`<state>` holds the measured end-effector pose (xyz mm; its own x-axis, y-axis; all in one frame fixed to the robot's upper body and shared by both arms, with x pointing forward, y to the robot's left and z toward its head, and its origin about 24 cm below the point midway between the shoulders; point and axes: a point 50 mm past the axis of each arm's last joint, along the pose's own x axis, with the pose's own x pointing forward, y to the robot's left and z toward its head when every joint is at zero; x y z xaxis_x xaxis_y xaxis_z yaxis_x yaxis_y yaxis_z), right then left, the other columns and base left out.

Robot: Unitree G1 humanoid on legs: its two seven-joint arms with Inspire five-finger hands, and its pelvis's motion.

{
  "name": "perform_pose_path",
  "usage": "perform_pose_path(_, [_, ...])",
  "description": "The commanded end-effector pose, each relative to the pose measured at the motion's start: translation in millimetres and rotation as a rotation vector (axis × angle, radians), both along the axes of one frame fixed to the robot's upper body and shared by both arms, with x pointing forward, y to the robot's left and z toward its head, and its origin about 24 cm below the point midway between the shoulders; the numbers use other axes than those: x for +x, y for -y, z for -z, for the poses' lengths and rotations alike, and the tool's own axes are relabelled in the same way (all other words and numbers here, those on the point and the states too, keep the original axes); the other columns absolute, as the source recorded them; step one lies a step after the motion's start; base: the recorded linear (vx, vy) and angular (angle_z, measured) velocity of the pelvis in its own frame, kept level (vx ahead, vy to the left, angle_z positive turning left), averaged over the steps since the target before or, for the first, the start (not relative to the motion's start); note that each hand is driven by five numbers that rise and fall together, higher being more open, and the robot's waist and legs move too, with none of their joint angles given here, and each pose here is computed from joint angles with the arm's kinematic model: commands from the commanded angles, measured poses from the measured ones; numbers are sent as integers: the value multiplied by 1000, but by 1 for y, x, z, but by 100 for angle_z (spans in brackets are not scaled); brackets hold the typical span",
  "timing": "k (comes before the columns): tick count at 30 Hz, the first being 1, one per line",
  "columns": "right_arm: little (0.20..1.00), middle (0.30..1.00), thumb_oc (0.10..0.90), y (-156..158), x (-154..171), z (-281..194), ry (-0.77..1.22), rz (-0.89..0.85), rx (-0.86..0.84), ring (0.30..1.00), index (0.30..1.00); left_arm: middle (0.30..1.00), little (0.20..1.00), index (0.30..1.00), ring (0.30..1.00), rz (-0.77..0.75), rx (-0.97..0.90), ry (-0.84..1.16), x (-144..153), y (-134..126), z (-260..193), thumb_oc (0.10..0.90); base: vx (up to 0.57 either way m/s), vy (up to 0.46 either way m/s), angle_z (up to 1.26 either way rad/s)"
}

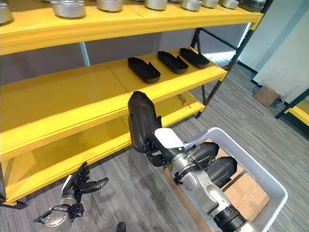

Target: Move parts from the plastic box to the shelf.

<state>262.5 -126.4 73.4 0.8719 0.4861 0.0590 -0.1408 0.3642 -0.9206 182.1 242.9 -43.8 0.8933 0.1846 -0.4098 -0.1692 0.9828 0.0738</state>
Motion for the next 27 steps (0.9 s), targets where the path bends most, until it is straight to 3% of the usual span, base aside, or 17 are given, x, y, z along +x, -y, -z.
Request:
perform_pose_path(1, [300, 300, 400, -5, 22, -65, 286, -55, 49, 300, 300, 1000, 1000, 1000, 1000, 88, 59, 228, 31, 10, -41, 900, 29, 102, 42])
perform_pose_path(27, [300, 300, 400, 25, 6, -67, 261, -21, 145, 300, 300, 1000, 1000, 1000, 1000, 120, -29, 197, 27, 30, -27, 900, 127, -113, 41])
